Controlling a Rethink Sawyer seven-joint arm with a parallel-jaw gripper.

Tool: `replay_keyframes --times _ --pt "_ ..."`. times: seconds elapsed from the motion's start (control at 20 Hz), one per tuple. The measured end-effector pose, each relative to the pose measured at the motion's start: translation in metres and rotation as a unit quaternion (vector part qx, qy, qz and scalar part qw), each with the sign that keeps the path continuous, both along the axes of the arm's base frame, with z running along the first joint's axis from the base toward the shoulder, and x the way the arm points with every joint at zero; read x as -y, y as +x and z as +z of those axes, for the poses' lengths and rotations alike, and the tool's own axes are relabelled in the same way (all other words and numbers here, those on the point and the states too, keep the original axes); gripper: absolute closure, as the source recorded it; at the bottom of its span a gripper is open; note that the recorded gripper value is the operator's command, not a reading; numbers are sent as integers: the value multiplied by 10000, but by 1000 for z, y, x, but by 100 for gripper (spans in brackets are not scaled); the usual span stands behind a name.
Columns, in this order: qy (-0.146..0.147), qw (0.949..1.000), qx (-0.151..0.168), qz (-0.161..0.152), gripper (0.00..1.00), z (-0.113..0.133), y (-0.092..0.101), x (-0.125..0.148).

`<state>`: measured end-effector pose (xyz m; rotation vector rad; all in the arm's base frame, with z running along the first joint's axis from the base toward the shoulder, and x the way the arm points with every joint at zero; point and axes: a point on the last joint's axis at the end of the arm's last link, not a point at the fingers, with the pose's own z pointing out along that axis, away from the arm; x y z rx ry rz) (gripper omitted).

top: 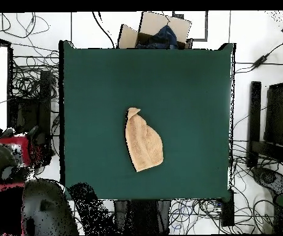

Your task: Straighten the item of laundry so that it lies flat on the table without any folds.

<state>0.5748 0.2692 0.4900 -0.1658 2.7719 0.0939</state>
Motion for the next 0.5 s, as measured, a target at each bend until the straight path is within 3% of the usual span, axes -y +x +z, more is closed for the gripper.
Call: replay_keyframes --times 0.5 --pt "12 9992 388 -98 0 -65 29 3"
